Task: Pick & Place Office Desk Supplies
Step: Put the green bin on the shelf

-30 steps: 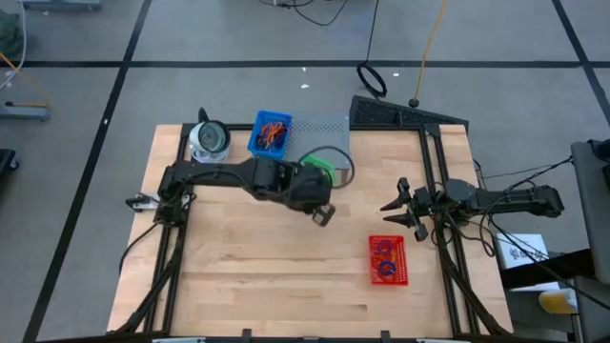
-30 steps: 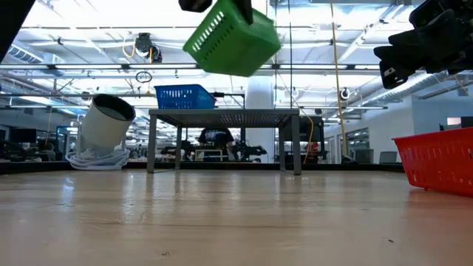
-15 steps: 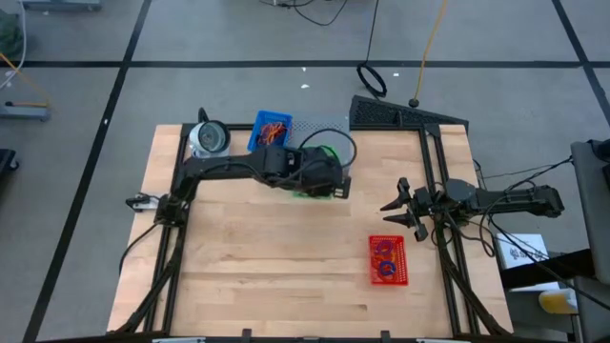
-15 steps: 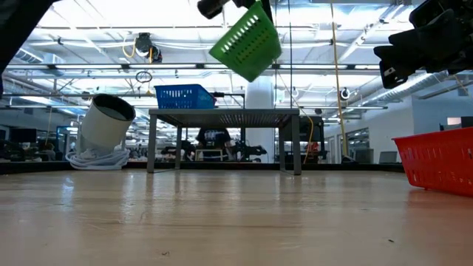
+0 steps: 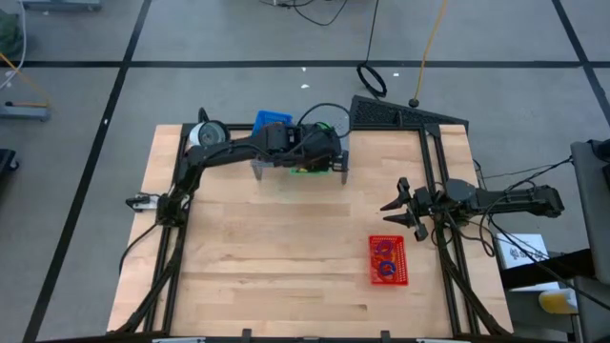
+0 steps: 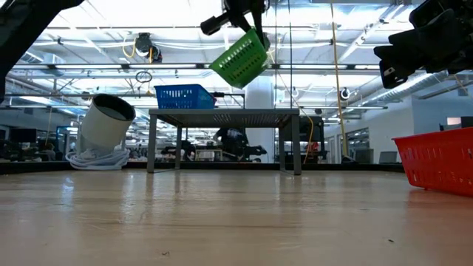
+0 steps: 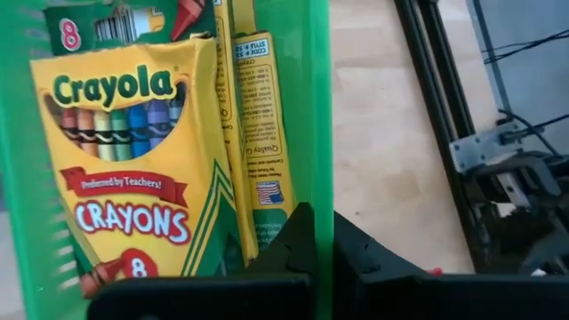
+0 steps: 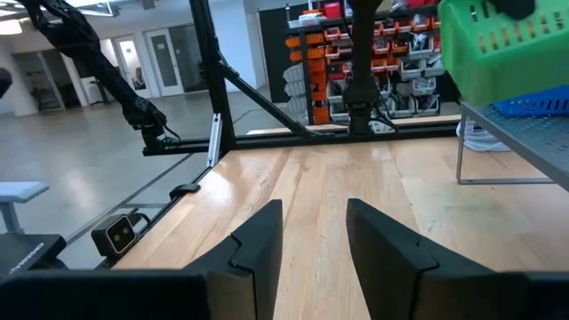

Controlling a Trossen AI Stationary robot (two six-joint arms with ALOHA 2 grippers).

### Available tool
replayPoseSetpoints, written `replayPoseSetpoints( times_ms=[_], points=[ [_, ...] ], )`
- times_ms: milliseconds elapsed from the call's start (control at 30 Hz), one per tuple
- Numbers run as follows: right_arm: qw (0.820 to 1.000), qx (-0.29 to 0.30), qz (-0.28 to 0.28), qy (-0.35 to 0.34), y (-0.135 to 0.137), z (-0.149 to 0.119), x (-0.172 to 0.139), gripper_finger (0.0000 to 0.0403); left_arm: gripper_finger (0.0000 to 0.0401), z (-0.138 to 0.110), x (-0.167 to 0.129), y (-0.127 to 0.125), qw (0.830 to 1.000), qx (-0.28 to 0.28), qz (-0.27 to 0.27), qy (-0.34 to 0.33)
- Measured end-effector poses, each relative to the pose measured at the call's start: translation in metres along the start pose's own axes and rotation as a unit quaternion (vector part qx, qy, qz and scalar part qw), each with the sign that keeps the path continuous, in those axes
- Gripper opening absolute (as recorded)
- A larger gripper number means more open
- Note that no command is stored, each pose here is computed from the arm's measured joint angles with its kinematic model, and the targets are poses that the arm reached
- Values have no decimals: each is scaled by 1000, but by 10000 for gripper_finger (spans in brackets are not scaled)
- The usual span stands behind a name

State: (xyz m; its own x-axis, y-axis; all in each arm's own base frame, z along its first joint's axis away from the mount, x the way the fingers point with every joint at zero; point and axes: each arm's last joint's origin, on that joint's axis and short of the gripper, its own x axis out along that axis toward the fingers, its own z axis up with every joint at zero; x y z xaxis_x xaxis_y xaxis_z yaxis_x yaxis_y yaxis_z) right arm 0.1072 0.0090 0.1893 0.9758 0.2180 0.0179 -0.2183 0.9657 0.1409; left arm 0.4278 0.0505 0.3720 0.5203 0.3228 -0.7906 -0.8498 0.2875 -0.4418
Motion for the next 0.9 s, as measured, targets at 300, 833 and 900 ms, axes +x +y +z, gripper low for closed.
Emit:
replayPoseSetpoints(
  times_ms=[300, 833, 900],
  points=[
    [1000, 0, 0, 0, 0, 0, 0, 116, 0, 20, 6, 15, 999, 4, 38, -10],
    [1000, 0, -1, 2, 0, 0, 0, 116, 0, 27, 35, 16, 999, 23, 47, -1],
    [1000, 0, 0, 2, 0, 0, 0, 116, 0, 26, 38, 16, 999, 24, 48, 2]
  ],
)
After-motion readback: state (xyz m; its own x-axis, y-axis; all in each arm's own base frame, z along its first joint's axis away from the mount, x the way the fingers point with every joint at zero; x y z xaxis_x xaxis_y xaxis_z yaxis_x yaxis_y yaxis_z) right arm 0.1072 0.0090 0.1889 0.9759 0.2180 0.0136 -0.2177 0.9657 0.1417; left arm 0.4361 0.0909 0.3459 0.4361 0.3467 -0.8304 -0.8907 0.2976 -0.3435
